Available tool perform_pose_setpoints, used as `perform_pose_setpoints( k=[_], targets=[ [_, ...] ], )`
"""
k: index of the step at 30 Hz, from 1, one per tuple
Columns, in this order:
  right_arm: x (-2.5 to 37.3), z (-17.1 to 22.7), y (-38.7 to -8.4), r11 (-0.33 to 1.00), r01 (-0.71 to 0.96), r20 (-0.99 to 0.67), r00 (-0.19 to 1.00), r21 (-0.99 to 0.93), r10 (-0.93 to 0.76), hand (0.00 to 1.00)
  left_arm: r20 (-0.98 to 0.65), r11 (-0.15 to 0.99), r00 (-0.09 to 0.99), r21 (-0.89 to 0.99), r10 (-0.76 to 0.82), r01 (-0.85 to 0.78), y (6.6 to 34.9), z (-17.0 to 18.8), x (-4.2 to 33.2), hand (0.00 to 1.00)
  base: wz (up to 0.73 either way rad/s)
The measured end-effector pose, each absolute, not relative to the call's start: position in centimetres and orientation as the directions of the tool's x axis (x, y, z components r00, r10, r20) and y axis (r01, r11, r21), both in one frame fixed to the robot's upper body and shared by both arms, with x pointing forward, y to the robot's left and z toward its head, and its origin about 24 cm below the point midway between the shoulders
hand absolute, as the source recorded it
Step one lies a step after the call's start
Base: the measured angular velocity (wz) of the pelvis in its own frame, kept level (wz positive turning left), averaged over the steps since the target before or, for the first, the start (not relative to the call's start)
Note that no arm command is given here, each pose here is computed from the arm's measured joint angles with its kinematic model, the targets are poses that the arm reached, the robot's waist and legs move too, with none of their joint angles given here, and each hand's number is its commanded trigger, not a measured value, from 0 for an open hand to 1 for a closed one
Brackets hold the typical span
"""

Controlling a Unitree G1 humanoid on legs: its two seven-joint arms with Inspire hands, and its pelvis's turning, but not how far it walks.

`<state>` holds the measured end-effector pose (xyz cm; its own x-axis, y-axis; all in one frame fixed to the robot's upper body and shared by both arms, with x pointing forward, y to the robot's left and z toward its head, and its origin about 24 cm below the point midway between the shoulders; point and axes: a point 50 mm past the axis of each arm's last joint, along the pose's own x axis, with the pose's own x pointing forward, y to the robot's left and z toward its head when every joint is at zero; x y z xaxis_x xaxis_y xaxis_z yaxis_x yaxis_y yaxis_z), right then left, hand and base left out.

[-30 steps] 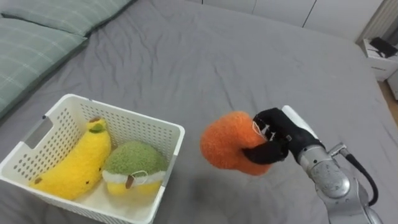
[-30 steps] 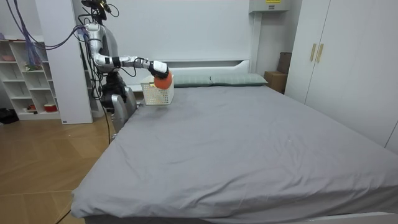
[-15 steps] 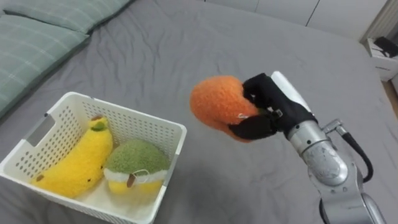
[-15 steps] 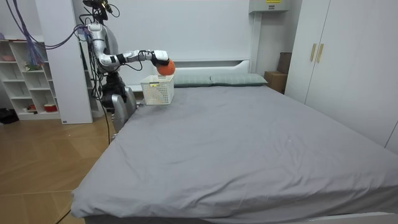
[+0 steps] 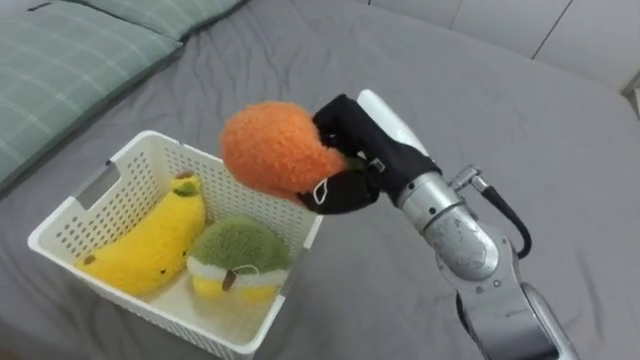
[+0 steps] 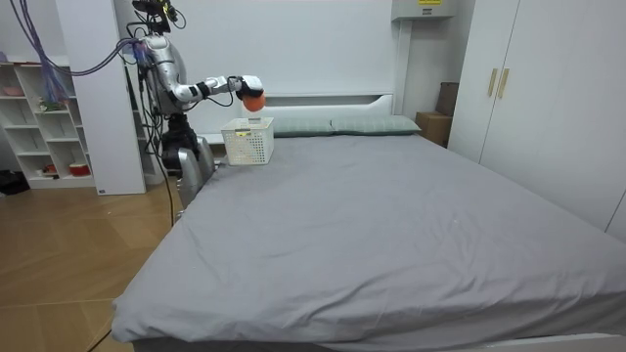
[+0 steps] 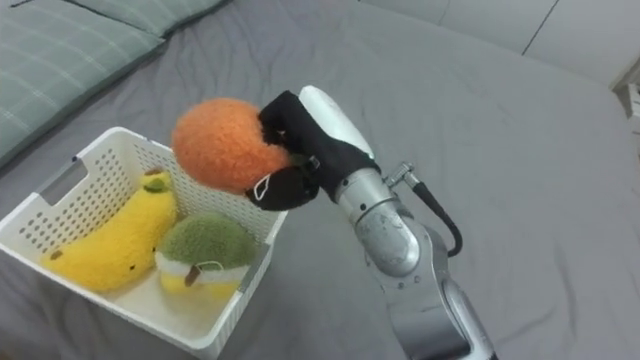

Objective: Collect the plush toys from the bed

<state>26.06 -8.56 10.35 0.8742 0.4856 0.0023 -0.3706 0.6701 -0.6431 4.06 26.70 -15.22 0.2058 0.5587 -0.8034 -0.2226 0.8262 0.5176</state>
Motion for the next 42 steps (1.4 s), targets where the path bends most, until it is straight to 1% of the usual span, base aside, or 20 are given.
perform_pose_setpoints(
  k=[1,2,3,4,8,10,16,25,34,42],
  targets=[
    [26.2,10.5,-8.3,0.663,-0.375,0.004,0.869,-0.648,0.495,0.66,-0.805,0.827,0.203,0.517,0.557,-0.219,26.7,-15.3,4.0,0.0,0.11],
    [26.2,10.6,-8.2,0.66,-0.377,0.006,0.866,-0.65,0.5,0.55,-0.806,0.828,0.204,0.517,0.556,-0.215,26.6,-15.3,4.0,0.0,0.05],
    [26.1,10.7,-7.8,0.656,-0.389,0.009,0.856,-0.647,0.517,0.2,-0.808,0.832,0.205,0.515,0.552,-0.208,26.5,-15.3,4.1,0.0,0.0],
    [26.0,10.7,-7.3,0.647,-0.405,0.008,0.844,-0.646,0.536,0.0,-0.811,0.836,0.209,0.511,0.546,-0.202,26.5,-15.4,4.3,0.0,0.03],
    [25.8,10.9,-5.4,0.599,-0.449,0.005,0.797,-0.663,0.603,0.0,-0.813,0.847,0.238,0.503,0.531,-0.169,26.1,-15.4,5.1,0.0,0.12],
    [25.8,11.1,-4.0,0.57,-0.477,0.002,0.766,-0.669,0.643,0.0,-0.813,0.853,0.259,0.502,0.522,-0.144,26.0,-15.3,5.7,0.0,0.03],
    [25.5,9.8,-2.5,0.5,-0.536,-0.063,0.722,-0.68,0.689,0.0,-0.81,0.858,0.292,0.501,0.509,-0.108,25.8,-15.2,7.1,0.0,0.02],
    [25.6,9.1,-2.8,0.483,-0.546,-0.094,0.723,-0.684,0.684,0.0,-0.798,0.851,0.309,0.516,0.518,-0.095,26.5,-14.8,7.5,0.0,0.02],
    [25.6,8.9,-3.2,0.483,-0.555,-0.106,0.723,-0.677,0.682,0.0,-0.808,0.87,0.334,0.485,0.486,-0.091,26.3,-14.7,8.0,0.0,0.0],
    [25.9,9.0,-3.7,0.492,-0.545,-0.104,0.735,-0.678,0.67,0.0,-0.814,0.874,0.327,0.478,0.48,-0.092,26.4,-14.8,7.8,0.0,0.0]
  ],
)
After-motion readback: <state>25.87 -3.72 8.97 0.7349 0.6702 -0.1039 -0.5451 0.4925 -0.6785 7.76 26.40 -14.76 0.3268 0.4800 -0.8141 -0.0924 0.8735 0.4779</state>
